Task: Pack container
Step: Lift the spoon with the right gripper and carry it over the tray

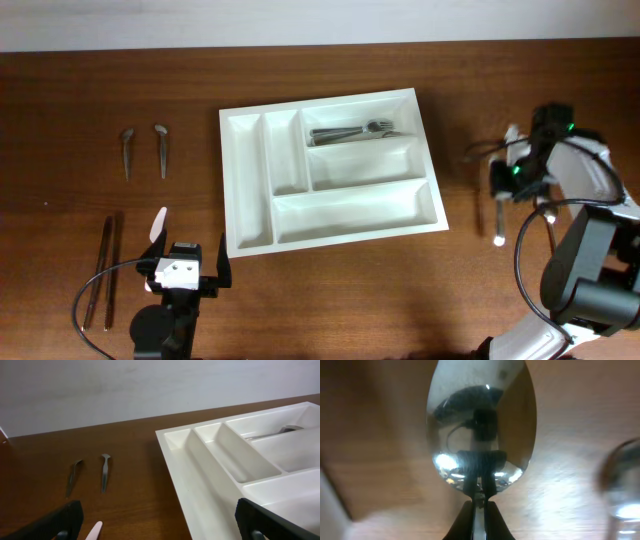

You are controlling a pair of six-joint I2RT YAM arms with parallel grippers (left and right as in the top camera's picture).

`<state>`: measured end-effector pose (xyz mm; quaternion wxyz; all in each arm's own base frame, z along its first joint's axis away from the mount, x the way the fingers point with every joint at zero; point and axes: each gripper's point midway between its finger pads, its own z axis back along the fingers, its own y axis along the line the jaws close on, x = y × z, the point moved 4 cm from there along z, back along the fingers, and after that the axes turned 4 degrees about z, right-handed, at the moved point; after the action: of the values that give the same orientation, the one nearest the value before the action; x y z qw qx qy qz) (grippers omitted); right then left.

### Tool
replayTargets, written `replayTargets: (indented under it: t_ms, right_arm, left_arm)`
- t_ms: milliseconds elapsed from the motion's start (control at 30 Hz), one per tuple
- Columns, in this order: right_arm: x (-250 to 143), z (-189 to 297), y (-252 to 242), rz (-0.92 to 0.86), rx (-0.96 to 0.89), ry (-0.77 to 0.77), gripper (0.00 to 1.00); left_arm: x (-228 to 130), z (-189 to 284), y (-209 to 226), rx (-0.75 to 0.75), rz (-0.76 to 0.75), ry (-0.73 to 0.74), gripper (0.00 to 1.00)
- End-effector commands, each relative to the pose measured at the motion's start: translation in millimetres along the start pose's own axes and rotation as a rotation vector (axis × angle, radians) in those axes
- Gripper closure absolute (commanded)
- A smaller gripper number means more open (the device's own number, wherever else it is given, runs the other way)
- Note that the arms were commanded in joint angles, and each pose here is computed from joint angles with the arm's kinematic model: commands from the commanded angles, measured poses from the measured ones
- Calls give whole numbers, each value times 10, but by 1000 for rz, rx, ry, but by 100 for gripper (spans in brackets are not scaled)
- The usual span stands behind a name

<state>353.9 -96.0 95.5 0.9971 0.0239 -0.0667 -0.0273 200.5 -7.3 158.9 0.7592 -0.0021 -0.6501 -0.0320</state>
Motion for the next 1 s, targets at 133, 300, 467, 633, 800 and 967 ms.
replayTargets:
  t_ms: [133, 300, 467, 633, 800, 967]
  right_arm:
    - [592, 727, -6, -86, -16, -206, 96]
    - [887, 1076, 233, -265, 80, -325, 96]
    - [1122, 1191, 664, -383, 199, -400, 96]
    - [1226, 1217, 1165, -440, 265, -424, 96]
    - [1178, 1175, 1476, -715, 299, -379, 96]
    - [1054, 1083, 1656, -1022, 346, -275, 96]
  left_arm:
    - [-10, -2, 4, 1, -15, -4, 1]
    - [-10, -2, 3, 1, -15, -4, 1]
    - [-10, -2, 4, 1, -15, -4, 1]
    - [-10, -2, 4, 1, -15, -4, 1]
    - [-10, -2, 4, 1, -15, -4, 1]
    - [-10, -2, 4, 1, -15, -4, 1]
